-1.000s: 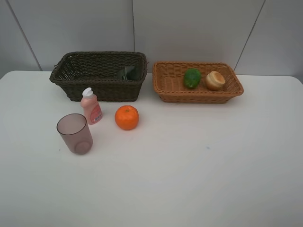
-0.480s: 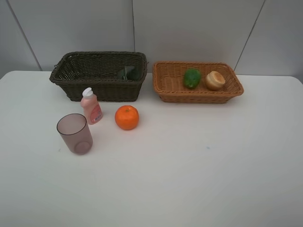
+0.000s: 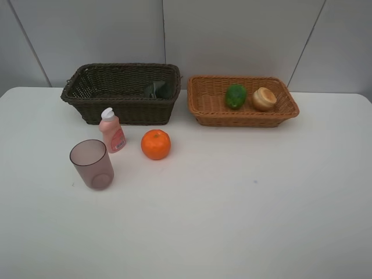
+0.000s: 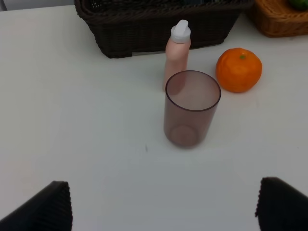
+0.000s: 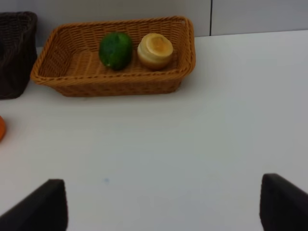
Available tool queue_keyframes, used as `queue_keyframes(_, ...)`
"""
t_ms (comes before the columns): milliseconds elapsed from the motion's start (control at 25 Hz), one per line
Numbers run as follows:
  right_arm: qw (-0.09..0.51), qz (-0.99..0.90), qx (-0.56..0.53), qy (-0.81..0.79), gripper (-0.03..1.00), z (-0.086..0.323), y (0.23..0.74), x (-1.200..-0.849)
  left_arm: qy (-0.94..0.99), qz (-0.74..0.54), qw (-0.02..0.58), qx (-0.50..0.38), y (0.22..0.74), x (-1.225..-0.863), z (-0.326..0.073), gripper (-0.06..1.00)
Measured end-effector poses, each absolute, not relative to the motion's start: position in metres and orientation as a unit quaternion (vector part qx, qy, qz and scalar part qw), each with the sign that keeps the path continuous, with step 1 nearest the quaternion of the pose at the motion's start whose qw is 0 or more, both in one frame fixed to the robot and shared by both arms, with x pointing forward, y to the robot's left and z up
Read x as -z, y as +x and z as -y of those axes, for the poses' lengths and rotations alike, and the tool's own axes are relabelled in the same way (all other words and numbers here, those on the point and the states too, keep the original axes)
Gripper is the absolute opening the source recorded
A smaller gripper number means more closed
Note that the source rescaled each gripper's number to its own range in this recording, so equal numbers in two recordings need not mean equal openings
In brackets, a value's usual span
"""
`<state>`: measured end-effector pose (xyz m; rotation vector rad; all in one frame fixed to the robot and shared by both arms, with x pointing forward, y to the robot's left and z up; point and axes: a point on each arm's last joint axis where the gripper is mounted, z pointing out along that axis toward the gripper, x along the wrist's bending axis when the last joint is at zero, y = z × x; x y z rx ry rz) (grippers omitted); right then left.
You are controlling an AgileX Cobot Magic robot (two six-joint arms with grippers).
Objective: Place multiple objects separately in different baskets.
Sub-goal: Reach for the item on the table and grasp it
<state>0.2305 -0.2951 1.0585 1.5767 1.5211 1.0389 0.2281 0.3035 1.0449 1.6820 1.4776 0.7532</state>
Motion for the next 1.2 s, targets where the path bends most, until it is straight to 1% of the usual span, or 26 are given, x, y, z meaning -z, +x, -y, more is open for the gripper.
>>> queue_keyframes(1200,0.351,-0.587,-0.401,0.609,0.82,0.2951,0.2305,-1.0585,0.665,-0.571,0.387,-0.286,0.2276,-1.0449,-0.3009,0.99)
